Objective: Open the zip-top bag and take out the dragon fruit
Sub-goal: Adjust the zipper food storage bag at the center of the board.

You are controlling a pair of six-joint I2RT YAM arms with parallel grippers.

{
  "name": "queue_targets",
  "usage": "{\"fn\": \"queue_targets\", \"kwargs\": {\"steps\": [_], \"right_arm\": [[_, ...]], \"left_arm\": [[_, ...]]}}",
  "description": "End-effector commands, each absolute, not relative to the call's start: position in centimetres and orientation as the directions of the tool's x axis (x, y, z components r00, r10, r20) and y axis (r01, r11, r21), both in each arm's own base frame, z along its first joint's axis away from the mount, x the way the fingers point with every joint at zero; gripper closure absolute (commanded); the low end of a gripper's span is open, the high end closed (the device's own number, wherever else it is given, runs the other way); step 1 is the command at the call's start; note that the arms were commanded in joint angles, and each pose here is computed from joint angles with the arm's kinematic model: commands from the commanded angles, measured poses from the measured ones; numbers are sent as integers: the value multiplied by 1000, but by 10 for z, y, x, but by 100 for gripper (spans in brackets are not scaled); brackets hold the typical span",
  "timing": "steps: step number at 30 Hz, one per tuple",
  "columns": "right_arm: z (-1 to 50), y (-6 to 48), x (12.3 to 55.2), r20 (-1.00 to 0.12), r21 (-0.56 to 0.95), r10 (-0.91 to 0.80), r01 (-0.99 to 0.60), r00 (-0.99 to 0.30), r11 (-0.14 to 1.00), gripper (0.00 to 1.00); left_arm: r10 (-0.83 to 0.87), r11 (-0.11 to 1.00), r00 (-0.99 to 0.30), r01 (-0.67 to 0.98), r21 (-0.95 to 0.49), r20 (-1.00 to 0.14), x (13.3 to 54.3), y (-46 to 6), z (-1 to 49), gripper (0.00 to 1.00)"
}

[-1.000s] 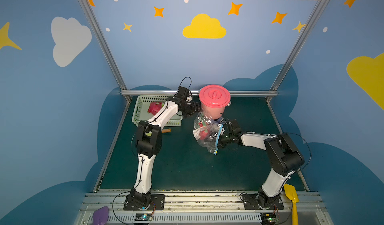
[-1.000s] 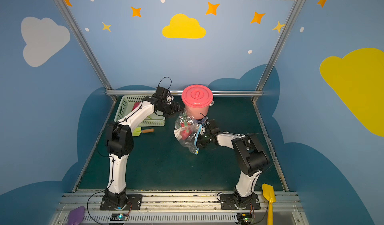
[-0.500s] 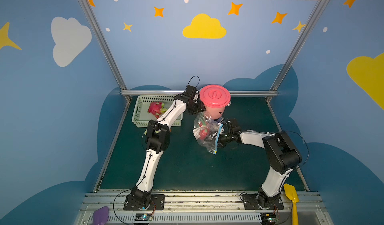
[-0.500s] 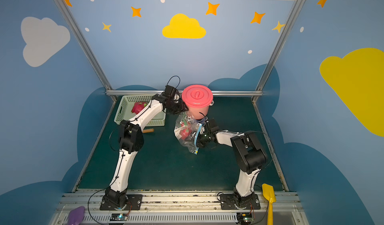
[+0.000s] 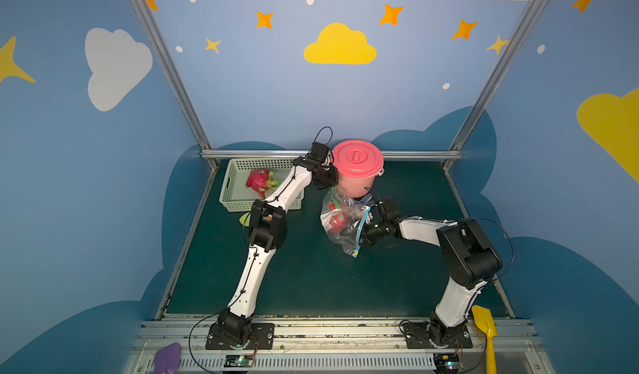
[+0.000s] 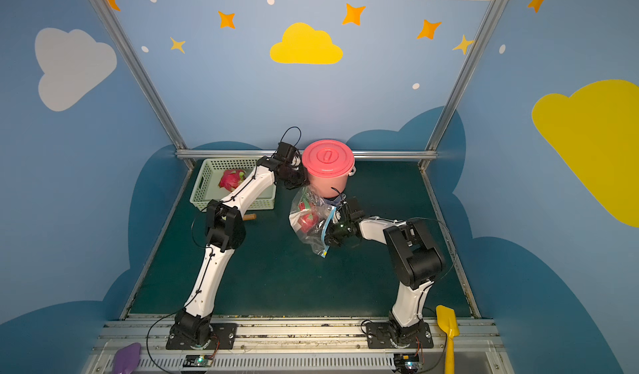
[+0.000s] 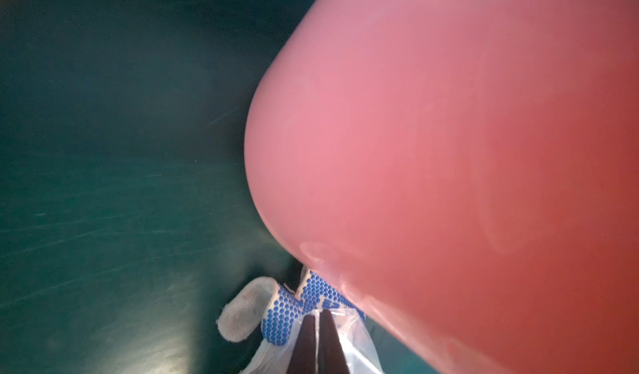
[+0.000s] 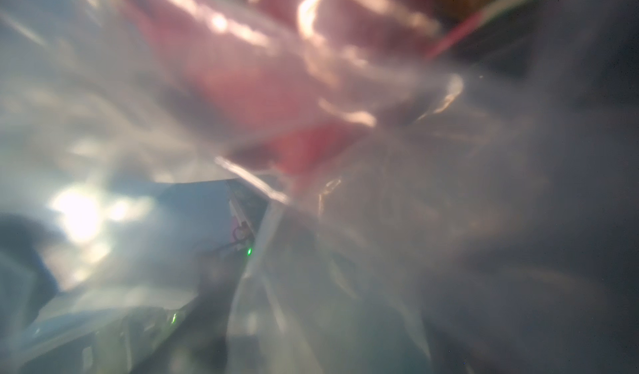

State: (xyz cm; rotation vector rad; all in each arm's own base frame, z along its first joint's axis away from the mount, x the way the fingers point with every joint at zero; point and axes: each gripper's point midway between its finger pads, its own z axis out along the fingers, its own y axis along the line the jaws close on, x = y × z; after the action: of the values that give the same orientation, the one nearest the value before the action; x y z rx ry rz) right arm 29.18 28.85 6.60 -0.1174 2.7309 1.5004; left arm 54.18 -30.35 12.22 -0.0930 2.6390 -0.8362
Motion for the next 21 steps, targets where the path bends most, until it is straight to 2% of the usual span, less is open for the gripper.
{"fn": "queue_targets", "kwargs": {"steps": [1, 7, 14, 17, 19, 21], "right_arm": [[73, 289, 290, -77, 838, -68, -101, -995, 536, 20], [84, 288, 286, -115, 846, -53, -126, -992, 518, 20], [126, 297, 292, -246, 899, 27, -218, -969, 379, 15], [128, 300, 293, -257, 895, 38, -223, -966, 387, 14], [128, 305, 293, -257, 895, 29, -226, -966, 386, 14], [127, 308, 293, -252, 889, 37, -216, -967, 404, 14]], "left_arm": [[-156, 798, -926, 86, -597, -343, 520, -307, 171, 95], [-166, 766, -907, 128, -630, -386, 478, -306, 227, 95], [-170, 712, -901, 168, -682, -399, 408, -308, 286, 95], [-150, 727, -908, 166, -666, -391, 385, -306, 282, 95], [-172, 685, -913, 158, -711, -369, 374, -309, 297, 95], [-132, 740, -873, 228, -633, -469, 365, -309, 307, 95]]}}
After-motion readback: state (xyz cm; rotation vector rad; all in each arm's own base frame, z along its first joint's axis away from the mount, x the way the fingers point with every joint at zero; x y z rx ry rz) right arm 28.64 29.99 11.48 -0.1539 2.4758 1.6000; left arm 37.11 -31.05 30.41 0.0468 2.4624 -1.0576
